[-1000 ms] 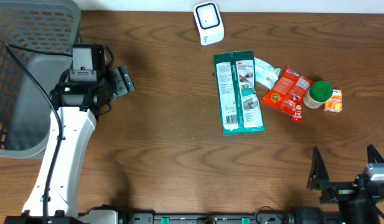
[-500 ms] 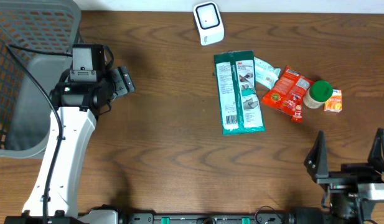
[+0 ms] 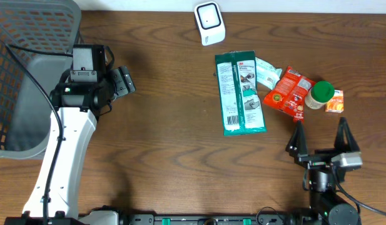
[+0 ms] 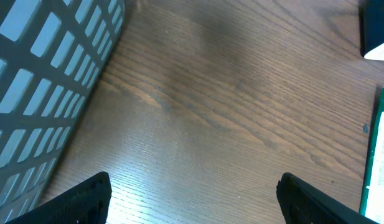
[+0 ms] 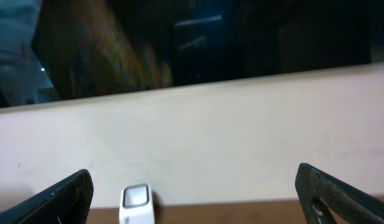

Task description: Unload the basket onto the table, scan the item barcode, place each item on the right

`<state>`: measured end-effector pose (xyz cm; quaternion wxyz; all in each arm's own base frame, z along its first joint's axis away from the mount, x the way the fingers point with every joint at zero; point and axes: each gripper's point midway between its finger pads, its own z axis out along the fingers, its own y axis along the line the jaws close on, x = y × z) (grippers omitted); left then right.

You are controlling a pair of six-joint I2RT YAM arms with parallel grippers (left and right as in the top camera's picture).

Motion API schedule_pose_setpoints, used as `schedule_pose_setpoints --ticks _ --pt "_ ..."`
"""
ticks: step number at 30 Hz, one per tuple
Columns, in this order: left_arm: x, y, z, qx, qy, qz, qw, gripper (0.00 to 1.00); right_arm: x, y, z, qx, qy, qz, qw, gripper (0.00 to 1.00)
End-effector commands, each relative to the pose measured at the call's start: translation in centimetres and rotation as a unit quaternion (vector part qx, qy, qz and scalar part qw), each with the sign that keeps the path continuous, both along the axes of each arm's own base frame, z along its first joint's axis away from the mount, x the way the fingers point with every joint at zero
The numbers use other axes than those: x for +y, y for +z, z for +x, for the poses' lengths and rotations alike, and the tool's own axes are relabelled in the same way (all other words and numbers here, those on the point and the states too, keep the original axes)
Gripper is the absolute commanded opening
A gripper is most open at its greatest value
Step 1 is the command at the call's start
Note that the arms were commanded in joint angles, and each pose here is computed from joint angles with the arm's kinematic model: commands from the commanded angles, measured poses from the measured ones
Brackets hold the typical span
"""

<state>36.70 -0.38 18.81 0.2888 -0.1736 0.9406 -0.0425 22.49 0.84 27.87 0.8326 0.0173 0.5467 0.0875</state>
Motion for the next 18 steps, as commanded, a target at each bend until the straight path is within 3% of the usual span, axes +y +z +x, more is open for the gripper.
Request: schedule_pose_setpoints --ticks 1,18 --pt "0.3 0.4 0.2 -0.006 0.004 0.004 1.000 0.86 -0.1 -1.6 0.5 0.026 0.007 0.023 0.999 0.99" --pt "0.3 0.4 0.2 -0.006 0.004 0.004 1.000 0.86 1.0 -10.8 2.1 0.216 0.025 0.028 0.976 0.99"
